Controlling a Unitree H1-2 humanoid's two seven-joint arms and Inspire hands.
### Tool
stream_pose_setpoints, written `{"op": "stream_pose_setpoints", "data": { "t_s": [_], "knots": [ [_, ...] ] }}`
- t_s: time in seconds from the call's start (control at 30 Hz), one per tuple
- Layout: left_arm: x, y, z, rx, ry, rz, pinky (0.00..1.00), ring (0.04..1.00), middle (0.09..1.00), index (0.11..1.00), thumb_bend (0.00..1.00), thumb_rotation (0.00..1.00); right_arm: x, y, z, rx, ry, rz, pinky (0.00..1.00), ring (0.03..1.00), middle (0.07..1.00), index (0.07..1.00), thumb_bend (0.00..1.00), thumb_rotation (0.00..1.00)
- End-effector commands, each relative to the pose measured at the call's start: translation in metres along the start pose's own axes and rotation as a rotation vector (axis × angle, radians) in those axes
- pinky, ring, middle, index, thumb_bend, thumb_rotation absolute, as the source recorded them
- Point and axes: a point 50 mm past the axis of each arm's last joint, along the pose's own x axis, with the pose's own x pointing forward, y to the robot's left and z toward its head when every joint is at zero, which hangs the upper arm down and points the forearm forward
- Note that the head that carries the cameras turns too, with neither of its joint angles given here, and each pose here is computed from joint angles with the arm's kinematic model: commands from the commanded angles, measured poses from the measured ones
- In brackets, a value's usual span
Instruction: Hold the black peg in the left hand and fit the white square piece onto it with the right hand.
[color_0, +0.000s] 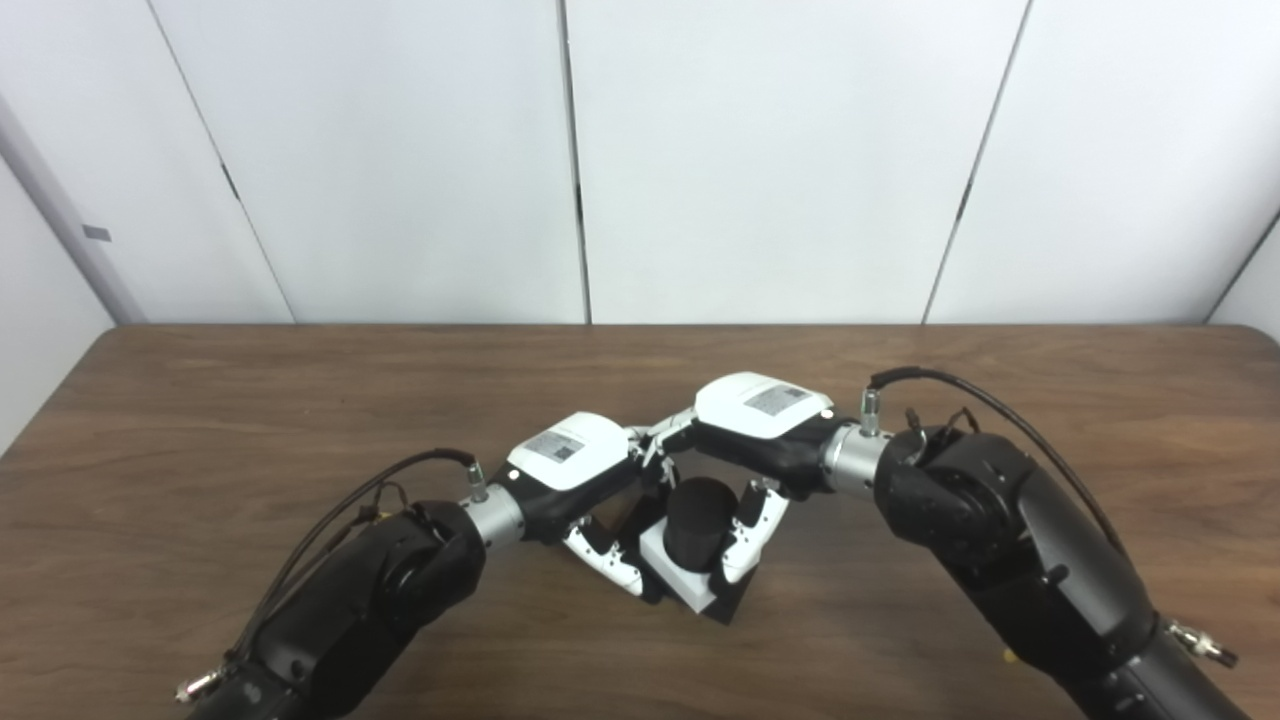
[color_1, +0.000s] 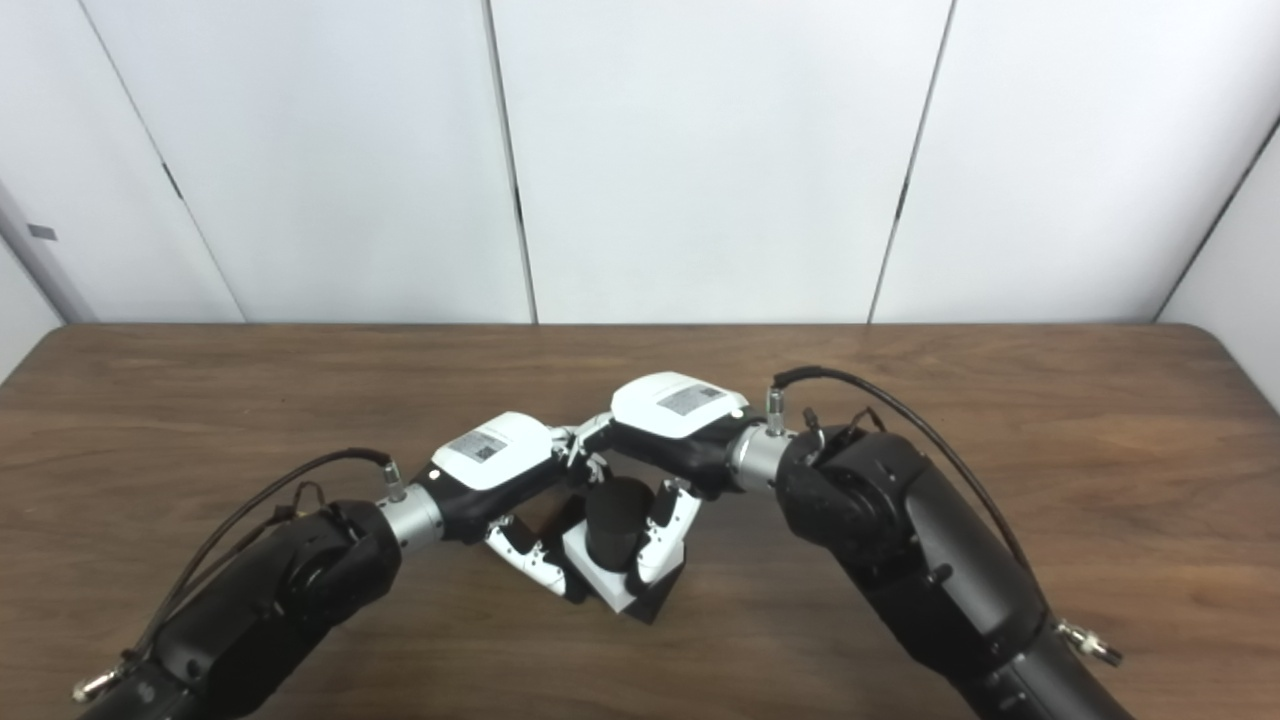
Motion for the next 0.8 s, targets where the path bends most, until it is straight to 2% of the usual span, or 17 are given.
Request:
{"op": "stream_pose_setpoints", "data": {
  "t_s": [0.0,0.4,0.57,0.77],
  "knots": [
    [-0.008,-0.036,0.000,0.038,0.035,-0.185,0.85,0.924,0.900,0.487,0.52,0.07,-0.013,-0.021,-0.011,-0.022,0.026,-0.064,0.72,0.853,0.861,0.741,0.86,0.23],
    [-0.010,-0.035,-0.001,0.024,0.037,-0.175,0.84,0.914,0.898,0.487,0.52,0.07,-0.064,-0.043,-0.046,0.049,0.138,-0.231,0.70,0.832,0.854,0.738,0.79,0.11],
    [-0.010,-0.036,-0.002,0.028,0.039,-0.176,0.84,0.914,0.897,0.487,0.52,0.07,-0.079,-0.033,-0.064,0.102,0.178,-0.312,0.68,0.805,0.833,0.724,0.76,0.09],
    [-0.010,-0.036,-0.004,0.027,0.035,-0.169,0.83,0.913,0.894,0.487,0.52,0.07,-0.091,-0.011,-0.078,0.204,0.241,-0.437,0.63,0.764,0.799,0.696,0.75,0.03]
  ]
}}
